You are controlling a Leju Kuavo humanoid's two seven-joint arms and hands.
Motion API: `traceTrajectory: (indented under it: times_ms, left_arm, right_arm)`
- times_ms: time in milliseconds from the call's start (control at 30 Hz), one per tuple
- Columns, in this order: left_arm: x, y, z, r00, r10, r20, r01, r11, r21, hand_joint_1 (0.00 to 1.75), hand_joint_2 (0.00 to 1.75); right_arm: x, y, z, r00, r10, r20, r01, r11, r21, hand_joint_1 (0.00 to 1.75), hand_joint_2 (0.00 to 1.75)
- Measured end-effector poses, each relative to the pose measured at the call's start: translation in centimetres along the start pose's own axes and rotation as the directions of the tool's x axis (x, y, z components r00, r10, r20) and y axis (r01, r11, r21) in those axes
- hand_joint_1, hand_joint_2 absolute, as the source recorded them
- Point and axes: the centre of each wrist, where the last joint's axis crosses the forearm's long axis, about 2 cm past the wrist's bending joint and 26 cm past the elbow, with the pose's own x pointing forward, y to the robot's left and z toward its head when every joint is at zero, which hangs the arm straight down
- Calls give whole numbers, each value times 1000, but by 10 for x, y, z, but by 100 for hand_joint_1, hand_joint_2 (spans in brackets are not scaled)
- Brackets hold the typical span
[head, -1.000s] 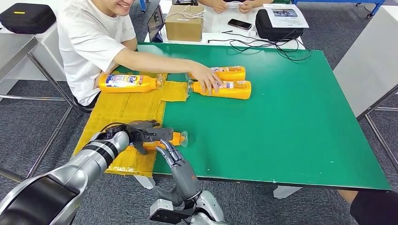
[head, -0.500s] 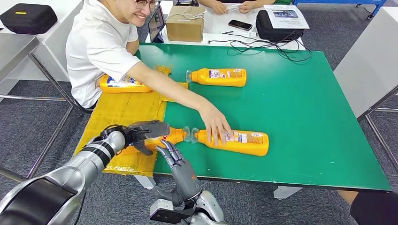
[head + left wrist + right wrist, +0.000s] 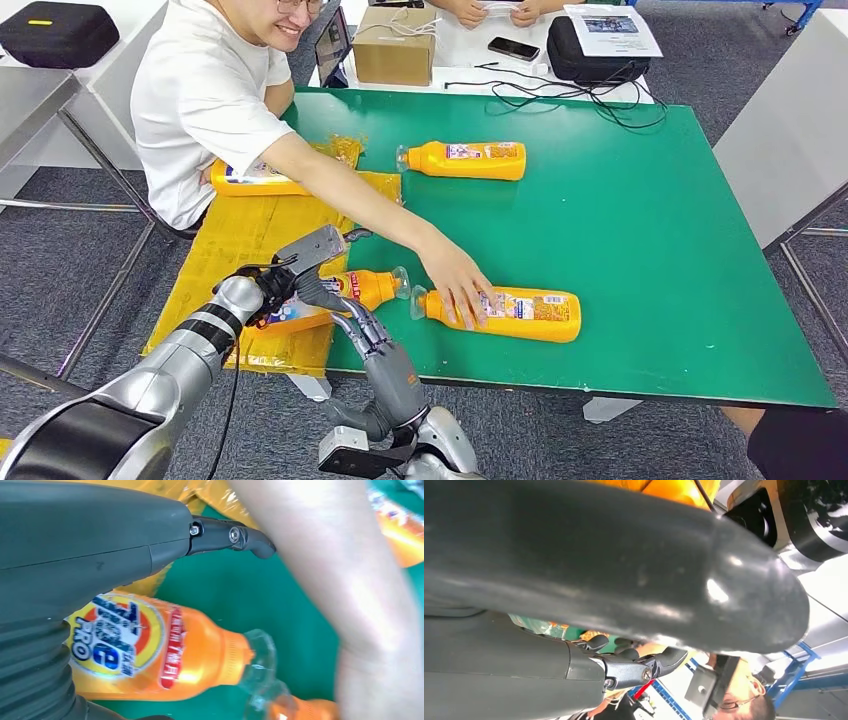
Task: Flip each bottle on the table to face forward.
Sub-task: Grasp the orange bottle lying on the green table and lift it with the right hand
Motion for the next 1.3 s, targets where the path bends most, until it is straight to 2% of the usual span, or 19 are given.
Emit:
traceTrajectory:
  times_ms: [200,433,567,700,833,933,1067,1167,1300]
  left_arm:
    - [12,-1,-3,995,-18,98,14,999,47,0,175]
    - [42,-13,-2,953,4,302,-64,980,189,0,175]
    - [59,-20,4,913,26,407,-131,964,232,0,175]
    - [74,-33,19,802,153,578,-354,900,254,0,175]
    - [80,-58,53,645,246,724,-566,790,237,0,175]
    - [78,-74,77,590,247,769,-626,741,242,0,175]
    - [73,-89,100,568,231,790,-654,709,263,0,175]
    - [67,-100,114,598,206,775,-649,692,317,0,175]
    - [61,-107,124,630,190,753,-643,672,368,0,175]
  right_arm:
    - [0,0,0,1000,9,7,-9,1000,6,0,0]
    - [-4,-4,4,994,93,49,-95,995,42,0,0]
    - [-7,-7,7,987,145,63,-148,988,52,0,0]
    - [-10,-19,10,956,283,84,-288,956,61,0,175]
    - [-12,-46,27,901,432,-42,-432,902,13,0,175]
    - [-14,-69,41,842,528,-116,-532,847,-9,0,175]
    - [-15,-90,55,771,607,-192,-613,789,30,0,175]
    - [-23,-107,72,714,646,-269,-646,757,102,0,175]
    - [-36,-129,88,662,682,-309,-679,721,136,0,175]
